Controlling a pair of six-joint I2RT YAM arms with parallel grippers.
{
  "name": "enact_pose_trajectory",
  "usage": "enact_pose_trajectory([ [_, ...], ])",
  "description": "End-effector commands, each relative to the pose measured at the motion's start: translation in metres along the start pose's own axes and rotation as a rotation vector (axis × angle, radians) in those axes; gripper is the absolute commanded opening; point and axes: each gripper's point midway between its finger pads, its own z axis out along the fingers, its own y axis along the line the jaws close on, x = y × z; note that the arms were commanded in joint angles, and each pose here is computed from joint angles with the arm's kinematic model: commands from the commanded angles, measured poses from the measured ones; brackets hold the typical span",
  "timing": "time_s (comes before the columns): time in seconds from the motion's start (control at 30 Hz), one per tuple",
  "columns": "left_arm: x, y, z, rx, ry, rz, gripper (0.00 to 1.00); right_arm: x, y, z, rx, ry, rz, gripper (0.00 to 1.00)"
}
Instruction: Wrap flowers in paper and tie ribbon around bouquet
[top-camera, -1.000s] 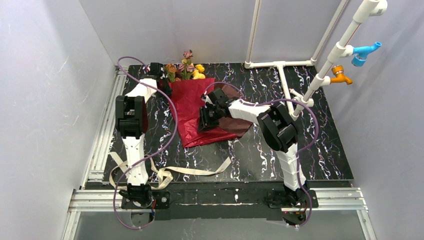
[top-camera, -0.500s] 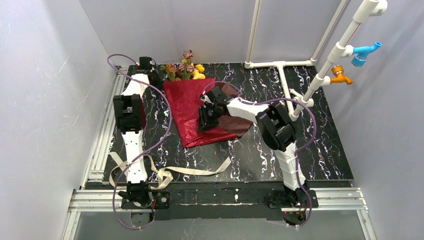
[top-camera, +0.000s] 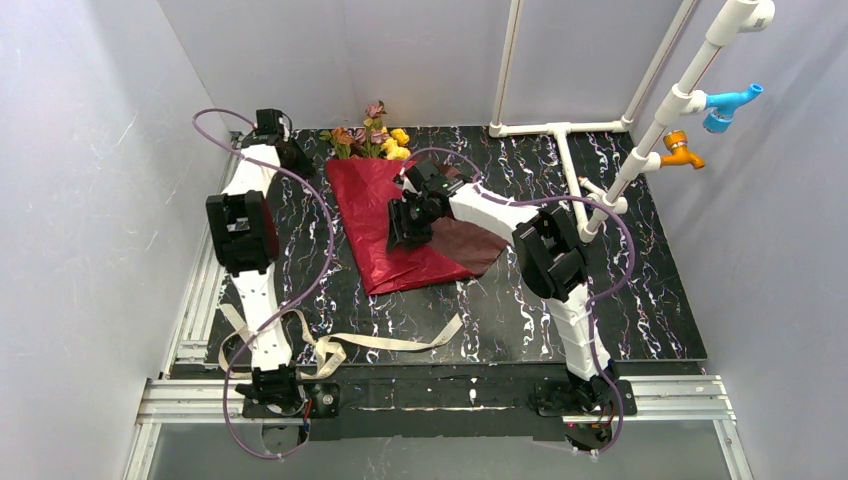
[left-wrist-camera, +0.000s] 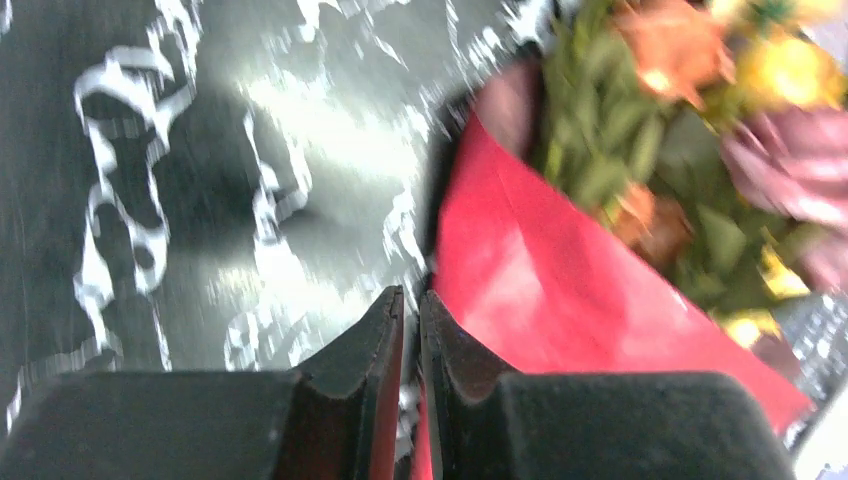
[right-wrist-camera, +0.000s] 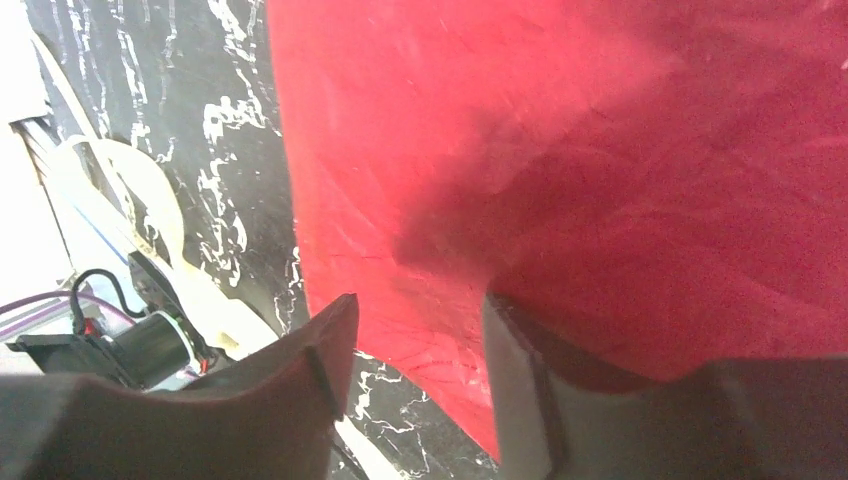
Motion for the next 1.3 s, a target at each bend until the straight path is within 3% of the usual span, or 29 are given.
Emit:
enact_pose_trajectory([
  [0.0,0.002,-0.071,-0.115,0.215,-0.061,0.028,0.11,-0.027,0.023,-0.038,-0.022,-0.083,-0.023,0.64],
  [0.23,0.157,-0.139,-0.17,0.329,0.12,0.333,0.11,-0.028,-0.018,-0.093,-0.004,-0.214,0.134,0.81],
  [0.37,0.225,-0.146,-0.166,0.359,0.229,0.367,0.1,-0.005,-0.07,-0.13,0.133,-0.31,0.261,0.86],
  [0.57,0.292,-0.158,-0.148,0.375,0.383,0.463,0.1,0.037,-0.143,-0.173,0.259,-0.502,0.494,0.83],
  [0.73,0.321,-0.162,-0.133,0.371,0.464,0.504,0.09,0.041,-0.156,-0.176,0.191,-0.578,0.531,0.82],
  [0.97,0.331,-0.159,-0.118,0.361,0.504,0.501,0.09,0.033,-0.162,-0.148,0.06,-0.558,0.57,0.8],
  [1.27,0.339,-0.165,-0.119,0.412,0.55,0.495,0.08,0.039,-0.172,-0.125,0.033,-0.518,0.616,0.65],
])
